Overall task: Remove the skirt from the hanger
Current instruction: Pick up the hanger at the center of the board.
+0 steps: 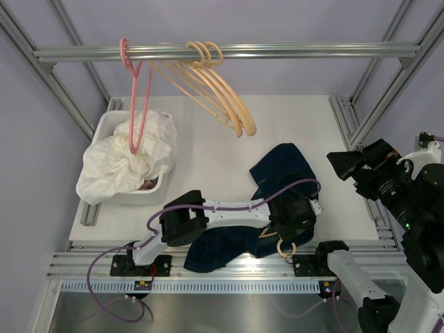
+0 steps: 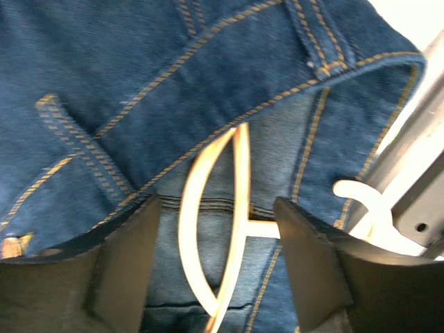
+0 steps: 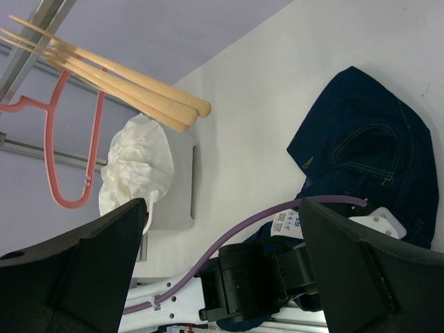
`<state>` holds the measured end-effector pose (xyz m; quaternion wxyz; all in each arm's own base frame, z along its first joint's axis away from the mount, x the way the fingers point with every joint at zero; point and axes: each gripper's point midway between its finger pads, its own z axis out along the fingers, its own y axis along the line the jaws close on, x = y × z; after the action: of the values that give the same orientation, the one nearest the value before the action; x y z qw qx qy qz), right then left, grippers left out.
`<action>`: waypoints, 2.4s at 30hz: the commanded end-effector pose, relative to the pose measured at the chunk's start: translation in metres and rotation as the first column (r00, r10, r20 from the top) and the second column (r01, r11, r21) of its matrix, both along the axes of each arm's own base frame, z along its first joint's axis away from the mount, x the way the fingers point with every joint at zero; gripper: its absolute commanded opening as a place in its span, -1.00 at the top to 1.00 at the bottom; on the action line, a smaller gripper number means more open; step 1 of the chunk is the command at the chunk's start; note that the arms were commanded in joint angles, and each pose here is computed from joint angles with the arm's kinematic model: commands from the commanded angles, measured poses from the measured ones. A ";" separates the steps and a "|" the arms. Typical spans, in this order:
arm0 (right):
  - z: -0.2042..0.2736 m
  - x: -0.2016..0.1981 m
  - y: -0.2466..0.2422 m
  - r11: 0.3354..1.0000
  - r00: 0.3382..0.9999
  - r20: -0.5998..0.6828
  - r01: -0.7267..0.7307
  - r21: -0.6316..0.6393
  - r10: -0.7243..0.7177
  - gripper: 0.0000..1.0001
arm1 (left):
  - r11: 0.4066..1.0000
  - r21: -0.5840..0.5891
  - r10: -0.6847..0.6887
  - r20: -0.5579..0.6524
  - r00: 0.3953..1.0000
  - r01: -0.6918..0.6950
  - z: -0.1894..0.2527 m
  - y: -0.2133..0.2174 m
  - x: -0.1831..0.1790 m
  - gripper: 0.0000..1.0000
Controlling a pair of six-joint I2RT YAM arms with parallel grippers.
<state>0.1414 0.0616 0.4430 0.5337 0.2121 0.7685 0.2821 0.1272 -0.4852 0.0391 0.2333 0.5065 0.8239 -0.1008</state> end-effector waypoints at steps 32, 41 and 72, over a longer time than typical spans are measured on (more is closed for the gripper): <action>0.024 -0.005 -0.024 0.991 0.992 0.075 0.105 -0.080 -0.099 -0.99 | 0.964 -0.264 0.039 0.023 0.999 -0.031 0.145 0.015 0.037 1.00; 0.032 -0.011 -0.043 0.973 0.974 0.124 0.204 -0.103 -0.191 -0.99 | 0.752 -0.656 0.110 0.023 0.994 -0.068 0.360 0.077 0.054 1.00; 0.049 -0.046 0.006 0.990 0.966 0.231 -0.097 -0.104 0.118 -0.99 | -0.036 -0.979 -0.034 -0.202 0.979 -0.203 0.573 0.093 0.035 1.00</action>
<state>0.1097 0.0942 0.4681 0.5533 0.0902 0.7493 0.3524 0.1240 -0.4221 0.5208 0.3574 0.2100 0.6273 -0.6593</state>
